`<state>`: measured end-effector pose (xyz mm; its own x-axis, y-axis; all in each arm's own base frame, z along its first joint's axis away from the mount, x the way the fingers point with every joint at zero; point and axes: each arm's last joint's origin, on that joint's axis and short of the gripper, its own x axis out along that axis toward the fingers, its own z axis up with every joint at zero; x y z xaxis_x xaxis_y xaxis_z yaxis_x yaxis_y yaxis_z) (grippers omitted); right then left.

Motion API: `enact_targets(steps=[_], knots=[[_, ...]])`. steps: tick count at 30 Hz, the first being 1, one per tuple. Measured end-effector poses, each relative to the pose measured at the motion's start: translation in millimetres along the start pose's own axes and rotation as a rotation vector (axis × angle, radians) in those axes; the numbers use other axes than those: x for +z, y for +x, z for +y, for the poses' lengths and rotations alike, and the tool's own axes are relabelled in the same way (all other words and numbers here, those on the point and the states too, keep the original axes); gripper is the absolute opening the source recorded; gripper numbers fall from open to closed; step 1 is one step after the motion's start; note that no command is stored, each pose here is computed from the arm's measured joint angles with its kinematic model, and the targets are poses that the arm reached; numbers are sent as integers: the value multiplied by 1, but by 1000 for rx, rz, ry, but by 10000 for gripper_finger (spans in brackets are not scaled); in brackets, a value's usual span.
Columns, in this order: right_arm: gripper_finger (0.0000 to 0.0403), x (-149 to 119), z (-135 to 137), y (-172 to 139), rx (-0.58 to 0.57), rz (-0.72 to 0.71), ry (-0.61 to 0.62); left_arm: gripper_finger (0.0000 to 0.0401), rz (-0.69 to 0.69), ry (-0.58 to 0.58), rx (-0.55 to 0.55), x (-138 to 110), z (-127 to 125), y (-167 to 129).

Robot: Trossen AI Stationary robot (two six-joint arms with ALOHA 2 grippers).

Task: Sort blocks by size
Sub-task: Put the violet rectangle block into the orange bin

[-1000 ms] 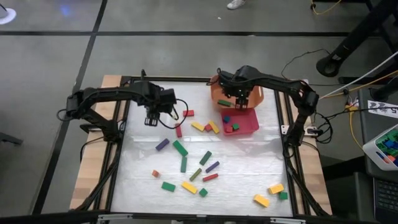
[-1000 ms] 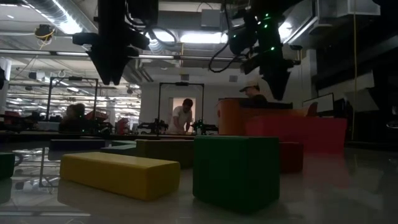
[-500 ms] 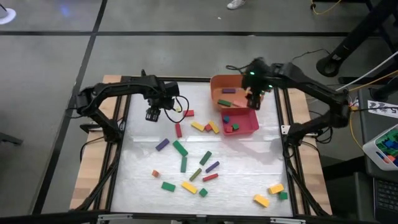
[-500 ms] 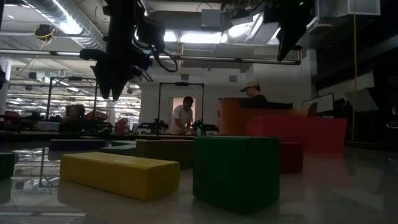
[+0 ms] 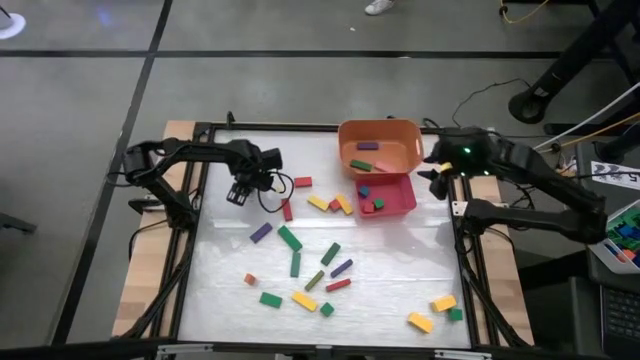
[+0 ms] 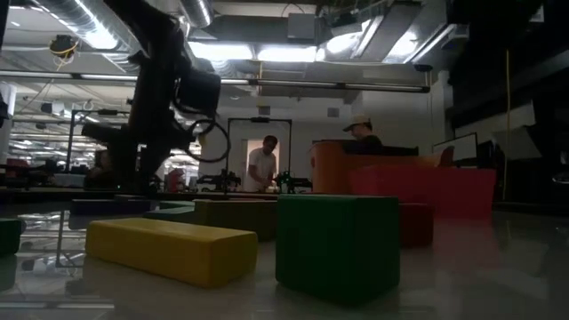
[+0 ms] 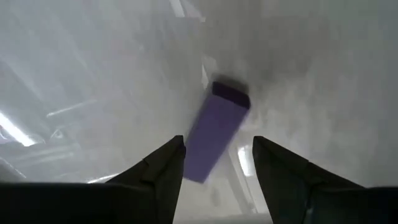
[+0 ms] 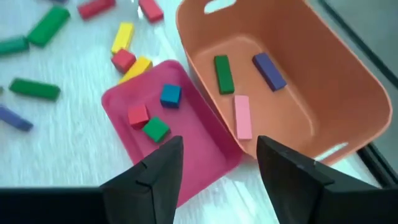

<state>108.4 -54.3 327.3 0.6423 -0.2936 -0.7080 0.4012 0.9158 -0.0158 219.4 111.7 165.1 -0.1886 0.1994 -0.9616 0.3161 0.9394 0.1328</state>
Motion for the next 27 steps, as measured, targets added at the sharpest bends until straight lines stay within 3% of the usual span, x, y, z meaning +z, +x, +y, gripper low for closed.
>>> enact_targets(steps=[6, 10, 16, 18, 23, 27], knots=[[202, -28, 2, -16, 6, -111, 75, 180, -2, 49, 5, -2, -8, 17], [202, -39, 3, -23, 10, -177, 119, 175, -24, 18, 26, -2, -10, 25], [202, -44, 5, -16, 89, -273, 141, 103, -27, 7, 29, -2, -12, 27], [202, -44, 7, -9, 157, -285, 130, 80, -32, -27, 33, -2, -11, 27], [202, -45, 10, 9, 295, -329, 99, 80, -67, -186, 38, 2, -6, 22], [202, -48, 11, 24, 342, -342, 86, 80, -185, -305, 32, 12, 4, 11]])
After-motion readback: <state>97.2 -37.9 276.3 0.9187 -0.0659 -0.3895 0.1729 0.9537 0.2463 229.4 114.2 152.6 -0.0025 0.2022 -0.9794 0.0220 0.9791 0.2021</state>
